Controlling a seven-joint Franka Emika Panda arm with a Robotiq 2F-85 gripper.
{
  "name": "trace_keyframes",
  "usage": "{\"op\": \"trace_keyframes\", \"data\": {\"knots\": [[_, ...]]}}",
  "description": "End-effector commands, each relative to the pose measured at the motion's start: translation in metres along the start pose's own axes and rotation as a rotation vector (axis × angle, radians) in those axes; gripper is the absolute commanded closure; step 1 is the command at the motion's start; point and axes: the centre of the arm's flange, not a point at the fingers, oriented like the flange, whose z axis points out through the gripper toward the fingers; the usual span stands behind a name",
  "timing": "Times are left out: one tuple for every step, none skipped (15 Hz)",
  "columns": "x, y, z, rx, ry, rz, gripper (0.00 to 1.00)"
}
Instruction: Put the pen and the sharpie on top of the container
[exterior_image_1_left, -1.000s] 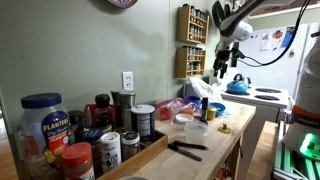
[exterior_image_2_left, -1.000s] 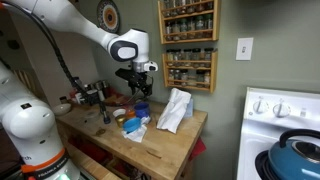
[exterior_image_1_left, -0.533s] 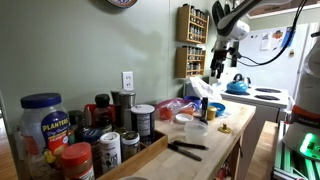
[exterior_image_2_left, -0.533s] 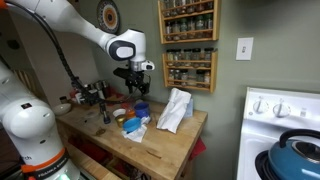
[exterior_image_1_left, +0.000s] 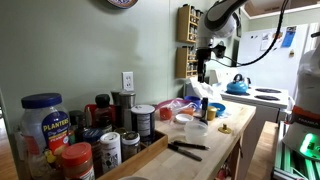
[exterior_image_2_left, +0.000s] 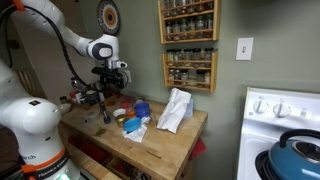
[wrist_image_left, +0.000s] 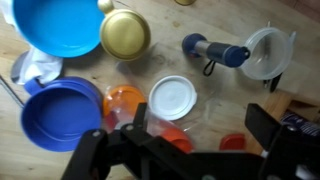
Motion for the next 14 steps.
{"op": "trace_keyframes", "data": {"knots": [[0.016,-0.065,0.035,0.03,-0.066,-0.136,0.0],[0.018,-0.076,0.041,0.028,-0.072,-0.18,0.0],[0.009,-0.061,0.026,0.009,-0.056,-0.124,0.0],[0.01,-0.074,0.033,0.009,-0.071,-0.153,0.0],[0.011,-0.081,0.037,0.009,-0.08,-0.168,0.0],[0.012,-0.082,0.039,0.01,-0.083,-0.172,0.0],[0.013,-0.081,0.039,0.011,-0.083,-0.173,0.0],[0.014,-0.079,0.039,0.011,-0.083,-0.173,0.0],[0.019,-0.092,0.043,0.013,-0.077,-0.226,0.0],[0.022,-0.106,0.047,0.001,-0.075,-0.272,0.0],[0.026,-0.123,0.054,-0.021,-0.071,-0.336,0.0],[0.027,-0.139,0.06,-0.041,-0.062,-0.381,0.0],[0.027,-0.154,0.065,-0.051,-0.054,-0.426,0.0],[0.026,-0.17,0.073,-0.071,-0.043,-0.477,0.0]]}}
